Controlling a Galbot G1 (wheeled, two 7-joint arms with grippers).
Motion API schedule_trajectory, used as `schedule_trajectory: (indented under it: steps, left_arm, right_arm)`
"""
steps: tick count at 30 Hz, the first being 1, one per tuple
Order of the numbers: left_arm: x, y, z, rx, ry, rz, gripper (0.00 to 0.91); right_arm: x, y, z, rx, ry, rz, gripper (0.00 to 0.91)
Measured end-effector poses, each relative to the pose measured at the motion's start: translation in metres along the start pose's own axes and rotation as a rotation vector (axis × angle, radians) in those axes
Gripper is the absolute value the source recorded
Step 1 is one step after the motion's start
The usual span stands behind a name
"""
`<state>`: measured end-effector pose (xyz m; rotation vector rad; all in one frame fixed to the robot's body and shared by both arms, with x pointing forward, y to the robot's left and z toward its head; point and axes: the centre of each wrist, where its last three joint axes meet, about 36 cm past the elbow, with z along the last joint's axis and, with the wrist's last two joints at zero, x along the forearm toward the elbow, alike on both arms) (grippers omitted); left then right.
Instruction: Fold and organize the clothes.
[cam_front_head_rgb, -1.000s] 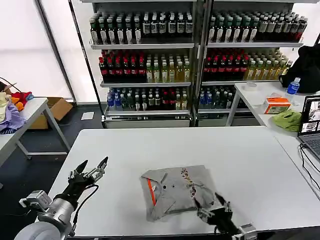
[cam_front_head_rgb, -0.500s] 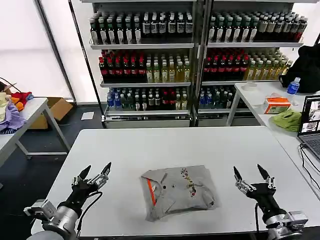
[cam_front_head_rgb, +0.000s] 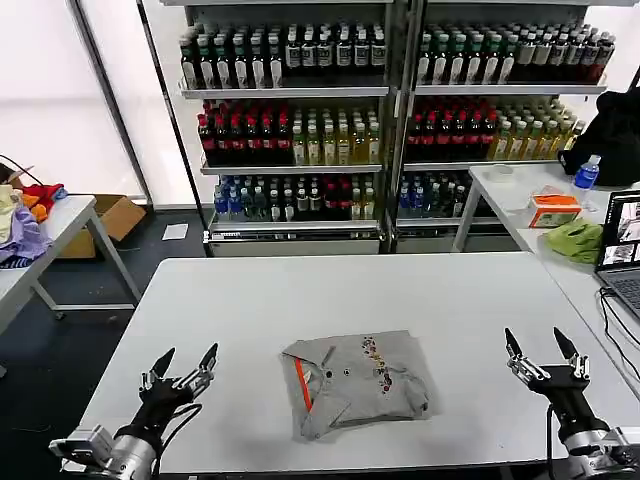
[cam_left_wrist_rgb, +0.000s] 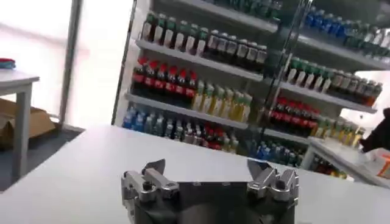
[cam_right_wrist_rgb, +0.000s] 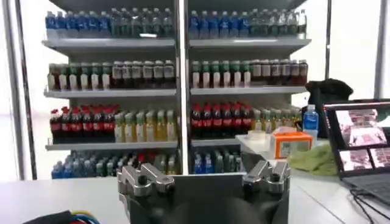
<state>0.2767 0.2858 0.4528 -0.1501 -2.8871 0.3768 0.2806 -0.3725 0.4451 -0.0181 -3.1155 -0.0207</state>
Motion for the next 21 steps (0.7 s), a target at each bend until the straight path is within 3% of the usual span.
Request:
schedule_trajectory:
  steps: [10, 21]
  left_arm:
    - [0.008, 0.001, 0.015, -0.087, -0.036, 0.038, 0.907]
    - [0.008, 0.007, 0.015, -0.157, -0.069, 0.084, 0.907]
  right_arm:
    - [0.004, -0.002, 0.012, -0.027, -0.003, -0.014, 0.907]
    - [0.003, 0.004, 0.016, -0.019, 0.004, -0.045, 0.907]
